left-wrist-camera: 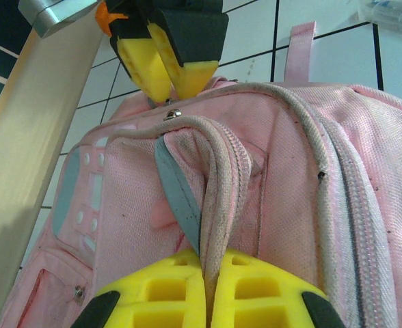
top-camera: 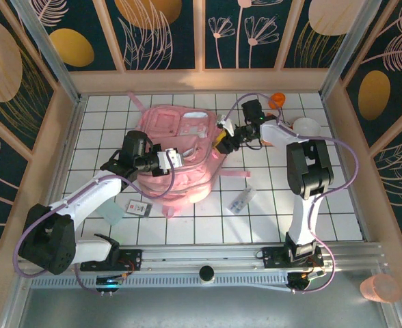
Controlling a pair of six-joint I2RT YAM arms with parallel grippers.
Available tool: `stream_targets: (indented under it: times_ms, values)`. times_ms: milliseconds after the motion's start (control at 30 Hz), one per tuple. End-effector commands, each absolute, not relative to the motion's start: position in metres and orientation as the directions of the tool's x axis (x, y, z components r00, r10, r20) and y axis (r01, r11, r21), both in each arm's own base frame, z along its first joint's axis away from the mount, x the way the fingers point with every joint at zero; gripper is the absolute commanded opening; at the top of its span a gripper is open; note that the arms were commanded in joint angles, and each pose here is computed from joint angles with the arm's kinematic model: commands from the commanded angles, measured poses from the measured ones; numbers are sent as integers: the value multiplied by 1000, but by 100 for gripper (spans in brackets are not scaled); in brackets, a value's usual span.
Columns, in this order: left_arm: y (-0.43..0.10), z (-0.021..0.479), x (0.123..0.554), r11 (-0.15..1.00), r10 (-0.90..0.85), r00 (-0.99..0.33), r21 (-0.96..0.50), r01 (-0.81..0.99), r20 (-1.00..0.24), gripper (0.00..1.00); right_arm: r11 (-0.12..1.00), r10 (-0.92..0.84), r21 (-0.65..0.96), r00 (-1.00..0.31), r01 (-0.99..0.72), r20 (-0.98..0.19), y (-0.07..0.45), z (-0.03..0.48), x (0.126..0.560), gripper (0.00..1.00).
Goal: Pack the student bag
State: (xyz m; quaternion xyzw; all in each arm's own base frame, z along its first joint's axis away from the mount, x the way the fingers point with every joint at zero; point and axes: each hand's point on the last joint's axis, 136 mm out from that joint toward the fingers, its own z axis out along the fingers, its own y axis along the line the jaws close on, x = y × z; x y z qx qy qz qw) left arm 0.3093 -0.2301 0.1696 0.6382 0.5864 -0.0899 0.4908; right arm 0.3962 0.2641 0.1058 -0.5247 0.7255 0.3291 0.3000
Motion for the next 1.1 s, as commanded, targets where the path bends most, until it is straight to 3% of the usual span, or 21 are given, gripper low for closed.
stream_targets:
  times_ms: [0,133,367,800,900,1067]
  values:
    - [-246,221,313,170,566,434,614,770,-701,0,114,-533,177,-210,-978,-820,274,103,387,42]
    - [-247,222,313,168,561,437,613,772,-704,0,65,-522,222,-223,-973,-823,279,100,382,33]
    - [-245,217,317,178,579,421,612,771,-698,0,104,-522,277,-289,-955,-802,277,112,382,1]
    - [-239,211,326,198,627,389,622,758,-674,0,368,-423,394,-529,-842,-735,270,162,401,0]
    - [-238,209,332,222,650,359,620,753,-670,0,381,-404,425,-562,-821,-722,273,174,398,0]
    - [-240,216,351,358,664,246,589,724,-706,0,371,-433,459,-588,-807,-683,281,178,378,0]
